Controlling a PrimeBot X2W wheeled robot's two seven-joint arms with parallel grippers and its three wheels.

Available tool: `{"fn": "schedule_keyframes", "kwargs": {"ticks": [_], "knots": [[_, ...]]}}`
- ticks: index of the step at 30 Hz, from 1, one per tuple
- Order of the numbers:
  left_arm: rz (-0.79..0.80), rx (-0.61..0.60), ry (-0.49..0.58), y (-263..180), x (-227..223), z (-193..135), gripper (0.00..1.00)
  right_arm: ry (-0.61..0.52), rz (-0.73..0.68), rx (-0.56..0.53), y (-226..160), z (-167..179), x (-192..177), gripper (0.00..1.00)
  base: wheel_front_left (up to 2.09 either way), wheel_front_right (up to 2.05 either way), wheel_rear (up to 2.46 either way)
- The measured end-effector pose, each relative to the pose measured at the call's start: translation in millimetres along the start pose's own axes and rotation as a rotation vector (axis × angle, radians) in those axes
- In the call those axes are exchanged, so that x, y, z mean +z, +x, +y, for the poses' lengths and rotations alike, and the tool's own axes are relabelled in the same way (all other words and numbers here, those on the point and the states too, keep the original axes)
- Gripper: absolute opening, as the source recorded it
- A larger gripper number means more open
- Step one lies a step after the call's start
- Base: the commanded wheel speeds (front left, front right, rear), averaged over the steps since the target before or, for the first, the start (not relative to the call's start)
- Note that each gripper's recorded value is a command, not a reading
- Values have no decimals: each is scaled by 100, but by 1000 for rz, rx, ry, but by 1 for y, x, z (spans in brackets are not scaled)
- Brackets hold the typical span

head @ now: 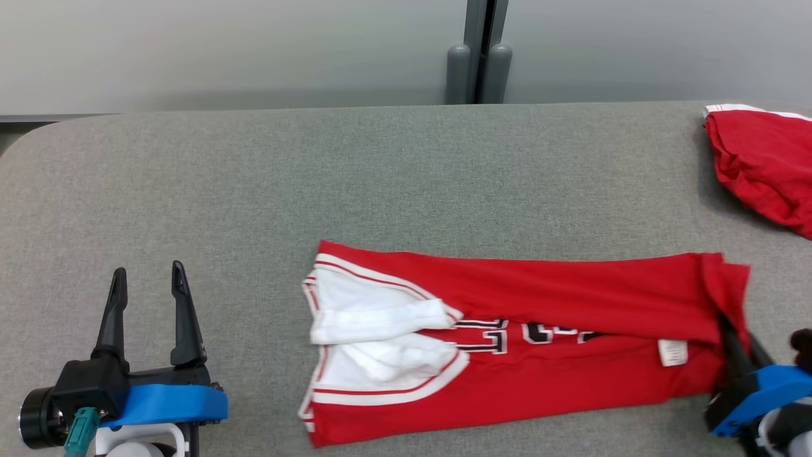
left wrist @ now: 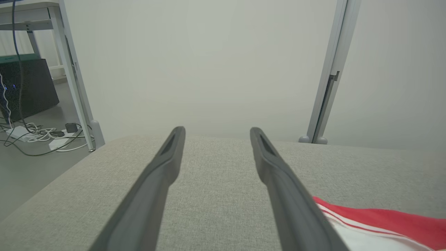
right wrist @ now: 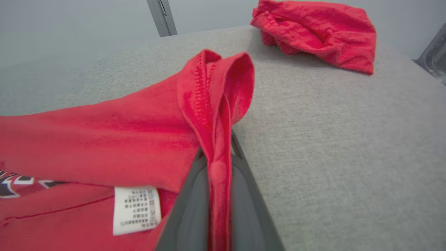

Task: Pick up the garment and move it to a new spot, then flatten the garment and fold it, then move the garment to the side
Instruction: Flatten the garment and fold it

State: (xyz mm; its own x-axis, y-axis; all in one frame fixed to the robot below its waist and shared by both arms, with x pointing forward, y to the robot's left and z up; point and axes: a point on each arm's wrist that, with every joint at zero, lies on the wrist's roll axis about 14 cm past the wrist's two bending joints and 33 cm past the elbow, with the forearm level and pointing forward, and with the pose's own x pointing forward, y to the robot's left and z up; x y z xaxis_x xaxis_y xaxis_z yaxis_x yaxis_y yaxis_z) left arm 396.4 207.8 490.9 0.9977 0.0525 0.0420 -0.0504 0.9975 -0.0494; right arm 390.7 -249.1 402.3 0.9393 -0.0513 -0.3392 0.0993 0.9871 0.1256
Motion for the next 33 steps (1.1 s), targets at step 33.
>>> {"fn": "schedule_keyframes", "kwargs": {"ticks": [33], "knots": [[15, 8, 18, -5, -4, 5, 100, -10, -98, 474, -5, 185, 49, 0, 0, 0, 0]]}}
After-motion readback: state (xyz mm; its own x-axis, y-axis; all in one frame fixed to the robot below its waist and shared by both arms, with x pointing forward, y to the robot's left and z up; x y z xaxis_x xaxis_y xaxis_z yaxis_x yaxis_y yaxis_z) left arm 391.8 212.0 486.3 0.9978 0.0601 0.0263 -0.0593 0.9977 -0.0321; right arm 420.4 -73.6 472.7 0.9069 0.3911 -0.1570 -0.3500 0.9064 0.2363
